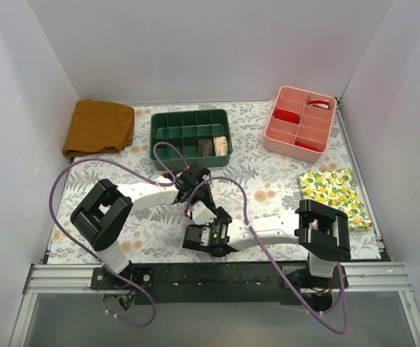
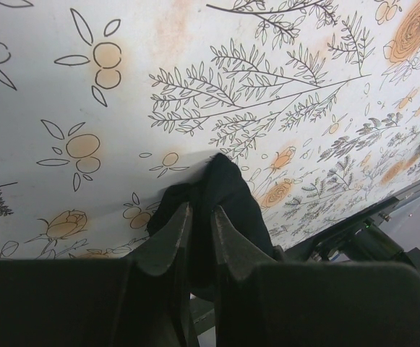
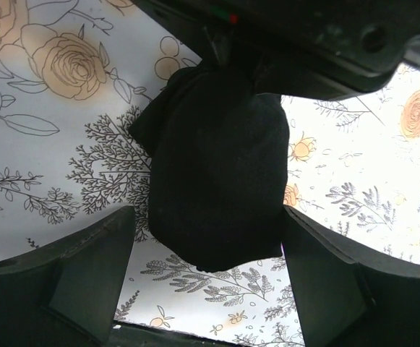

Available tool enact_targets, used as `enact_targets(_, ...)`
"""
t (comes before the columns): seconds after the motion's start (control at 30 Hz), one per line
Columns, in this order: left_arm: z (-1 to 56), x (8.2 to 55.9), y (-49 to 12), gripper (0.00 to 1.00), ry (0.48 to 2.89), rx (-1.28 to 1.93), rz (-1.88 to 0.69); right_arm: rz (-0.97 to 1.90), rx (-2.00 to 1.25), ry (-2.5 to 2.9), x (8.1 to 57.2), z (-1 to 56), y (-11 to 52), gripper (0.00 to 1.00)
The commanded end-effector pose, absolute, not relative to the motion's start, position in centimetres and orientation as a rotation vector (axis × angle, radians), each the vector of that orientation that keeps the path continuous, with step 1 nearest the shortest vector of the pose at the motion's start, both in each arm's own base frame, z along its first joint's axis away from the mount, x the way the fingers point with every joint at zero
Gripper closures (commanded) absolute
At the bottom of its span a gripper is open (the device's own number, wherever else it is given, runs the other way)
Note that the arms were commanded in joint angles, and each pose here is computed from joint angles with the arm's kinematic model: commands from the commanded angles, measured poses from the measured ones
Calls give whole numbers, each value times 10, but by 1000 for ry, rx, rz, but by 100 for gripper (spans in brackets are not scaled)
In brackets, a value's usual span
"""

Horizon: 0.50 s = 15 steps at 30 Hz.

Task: Roll the underwear
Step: Pick up the underwear from the center of the board.

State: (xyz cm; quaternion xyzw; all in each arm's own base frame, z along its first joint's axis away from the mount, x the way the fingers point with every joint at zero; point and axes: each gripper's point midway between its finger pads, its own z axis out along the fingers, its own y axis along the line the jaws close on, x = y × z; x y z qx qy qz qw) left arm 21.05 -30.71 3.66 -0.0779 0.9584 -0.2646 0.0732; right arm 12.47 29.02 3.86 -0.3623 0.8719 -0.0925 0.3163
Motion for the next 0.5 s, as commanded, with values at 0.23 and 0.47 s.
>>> enact_targets(0.23,27,206,-300,100,2906,-223,-715,-429,-825,2285,132,35,279,14)
enact_targets(0.47,26,205,-298,100,2908,-229,-711,-454,-775,2332,125,17,262,23)
